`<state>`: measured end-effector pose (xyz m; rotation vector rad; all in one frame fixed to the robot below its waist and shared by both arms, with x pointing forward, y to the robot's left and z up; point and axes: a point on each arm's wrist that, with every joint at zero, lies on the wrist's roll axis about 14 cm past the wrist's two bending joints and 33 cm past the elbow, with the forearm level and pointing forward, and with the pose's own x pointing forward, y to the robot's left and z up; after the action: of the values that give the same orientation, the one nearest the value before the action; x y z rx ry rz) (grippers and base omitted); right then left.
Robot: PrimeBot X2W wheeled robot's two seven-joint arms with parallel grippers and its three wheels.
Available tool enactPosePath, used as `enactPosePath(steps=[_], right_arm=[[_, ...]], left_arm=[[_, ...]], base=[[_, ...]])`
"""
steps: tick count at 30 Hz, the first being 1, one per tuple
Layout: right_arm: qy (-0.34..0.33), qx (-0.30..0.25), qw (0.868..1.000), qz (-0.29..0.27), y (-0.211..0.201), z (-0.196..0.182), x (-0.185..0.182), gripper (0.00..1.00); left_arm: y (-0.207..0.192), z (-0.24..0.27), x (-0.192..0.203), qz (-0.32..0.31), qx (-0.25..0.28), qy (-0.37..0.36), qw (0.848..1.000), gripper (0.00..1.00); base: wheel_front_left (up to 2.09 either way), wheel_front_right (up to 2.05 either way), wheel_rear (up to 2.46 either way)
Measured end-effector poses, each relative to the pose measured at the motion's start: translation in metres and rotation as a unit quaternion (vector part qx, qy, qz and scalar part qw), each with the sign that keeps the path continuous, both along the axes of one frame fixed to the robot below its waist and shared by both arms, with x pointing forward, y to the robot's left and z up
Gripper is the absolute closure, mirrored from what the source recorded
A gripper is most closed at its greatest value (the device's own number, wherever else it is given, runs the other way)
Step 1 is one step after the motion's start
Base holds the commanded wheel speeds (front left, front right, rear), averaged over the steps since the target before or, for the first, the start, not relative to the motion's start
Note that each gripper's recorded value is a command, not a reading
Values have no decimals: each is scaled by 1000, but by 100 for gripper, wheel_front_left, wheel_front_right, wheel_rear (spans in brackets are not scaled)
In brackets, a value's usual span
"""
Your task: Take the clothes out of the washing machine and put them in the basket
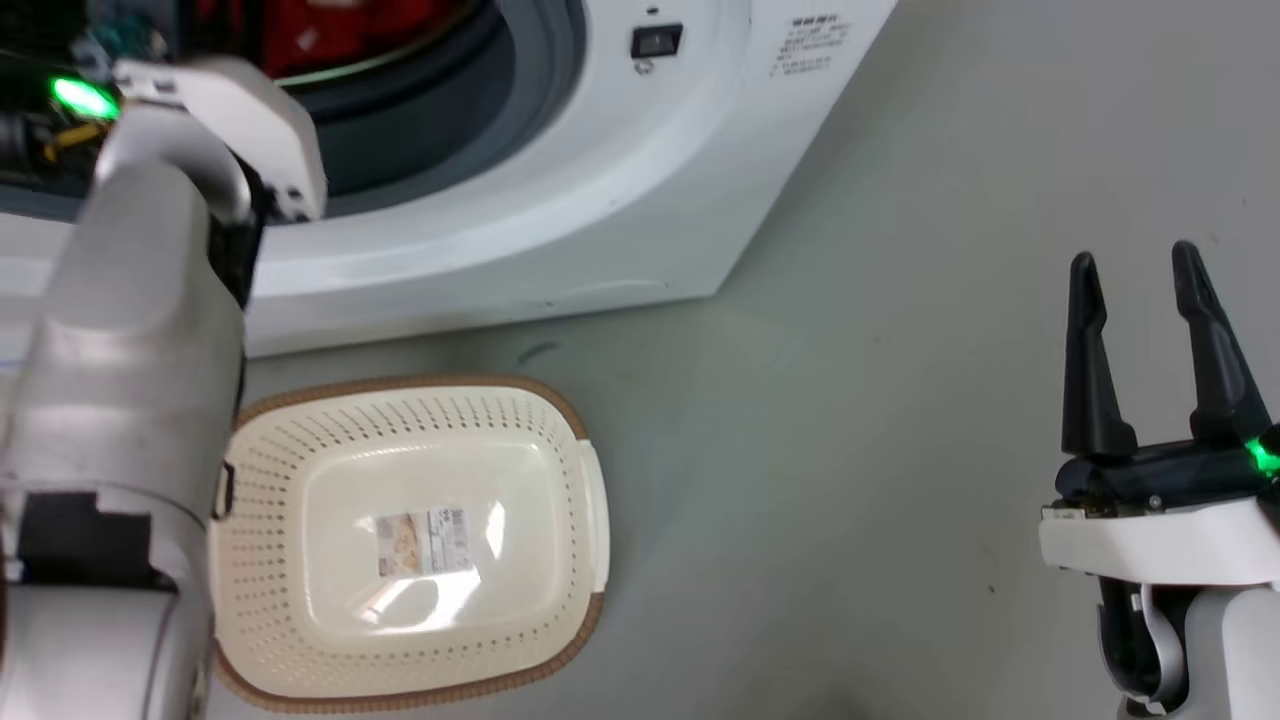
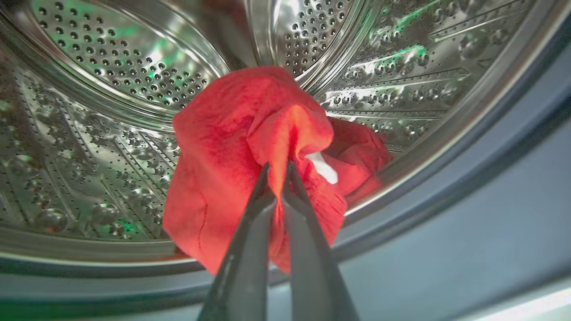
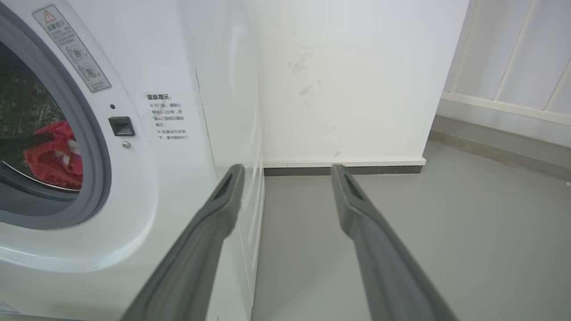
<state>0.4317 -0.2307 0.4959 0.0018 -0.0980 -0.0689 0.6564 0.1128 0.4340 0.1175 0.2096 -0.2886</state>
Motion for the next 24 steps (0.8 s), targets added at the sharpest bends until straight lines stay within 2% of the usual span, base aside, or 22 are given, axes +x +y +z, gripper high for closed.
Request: enactPosePath(steps=[5, 6, 9, 24], right_arm=[[-18, 1, 1000, 9, 8, 16, -11, 0], [-27, 0, 999, 19, 14, 24, -18, 0], [-33, 1, 999, 27, 21, 30, -25, 0], [-64, 7, 996, 58, 43, 55, -56, 0]], left_arm=[[7, 26, -29, 2, -14, -30, 999, 100], [5, 50, -46, -6, -28, -66, 997, 100], [8, 72, -65, -8, -41, -99, 994, 100], [18, 140, -179, -12, -76, -199, 977, 100]], base=[[0, 0, 0], [0, 0, 0], [0, 0, 0], [0, 0, 0]])
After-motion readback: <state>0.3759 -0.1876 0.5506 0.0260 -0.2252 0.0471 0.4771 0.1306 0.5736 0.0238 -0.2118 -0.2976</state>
